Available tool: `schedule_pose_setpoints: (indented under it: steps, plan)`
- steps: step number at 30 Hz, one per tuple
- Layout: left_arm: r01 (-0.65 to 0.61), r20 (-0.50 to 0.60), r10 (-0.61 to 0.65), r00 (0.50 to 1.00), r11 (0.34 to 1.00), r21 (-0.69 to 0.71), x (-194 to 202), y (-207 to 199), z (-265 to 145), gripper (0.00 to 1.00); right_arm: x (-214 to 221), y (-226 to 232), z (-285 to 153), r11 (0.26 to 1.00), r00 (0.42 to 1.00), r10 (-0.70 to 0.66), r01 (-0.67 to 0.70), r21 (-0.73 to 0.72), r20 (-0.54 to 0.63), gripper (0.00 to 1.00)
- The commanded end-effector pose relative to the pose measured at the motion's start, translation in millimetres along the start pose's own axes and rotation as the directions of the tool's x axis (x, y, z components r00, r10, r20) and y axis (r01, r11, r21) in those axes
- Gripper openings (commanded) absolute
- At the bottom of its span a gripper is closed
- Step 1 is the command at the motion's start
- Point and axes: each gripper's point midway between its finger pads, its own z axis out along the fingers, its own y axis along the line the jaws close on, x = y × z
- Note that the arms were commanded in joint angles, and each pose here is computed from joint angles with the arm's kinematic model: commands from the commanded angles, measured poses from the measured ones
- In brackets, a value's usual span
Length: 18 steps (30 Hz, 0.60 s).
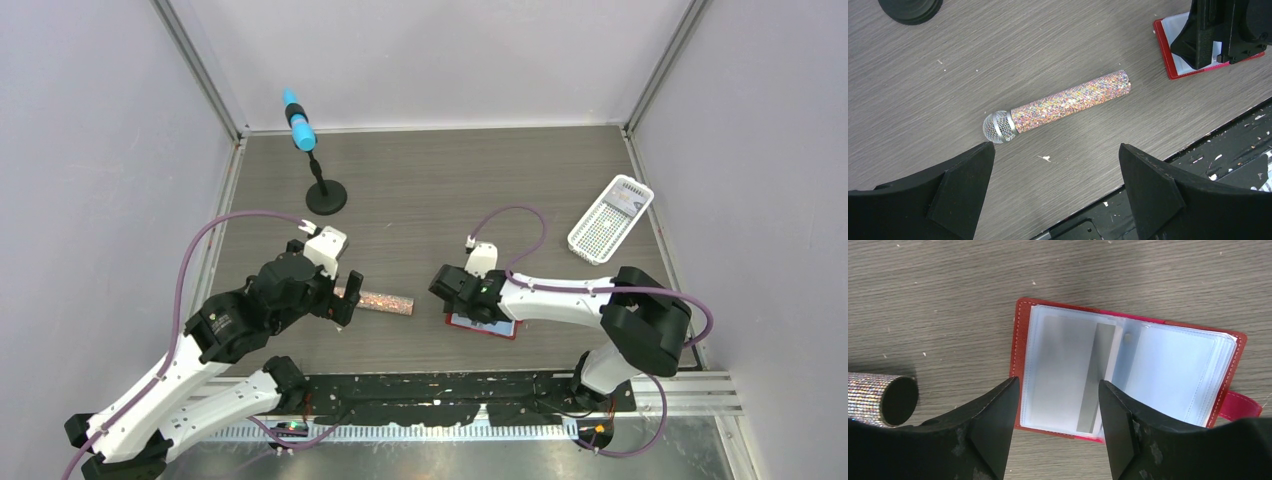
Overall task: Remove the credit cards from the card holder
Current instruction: Remove the credit card from the card holder.
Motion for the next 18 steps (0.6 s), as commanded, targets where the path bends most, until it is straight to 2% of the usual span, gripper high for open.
schedule_pose_setpoints:
  steps: [1, 18]
  plan:
    - [0.016, 0.041, -0.017, 0.999, 1.0, 0.009, -9.3, -1.9, 0.8, 0.99, -5.7, -6.4, 0.8, 0.999, 0.999, 0.031, -0.032, 0.025, 0.045, 0.67]
    - [0.017, 0.041, -0.017, 0.999, 1.0, 0.009, -8.9, -1.9, 1.0, 0.99, 1.2, -9.9, 7.1, 0.999, 0.999, 0.042, -0.042, 0.027, 0.031, 0.71]
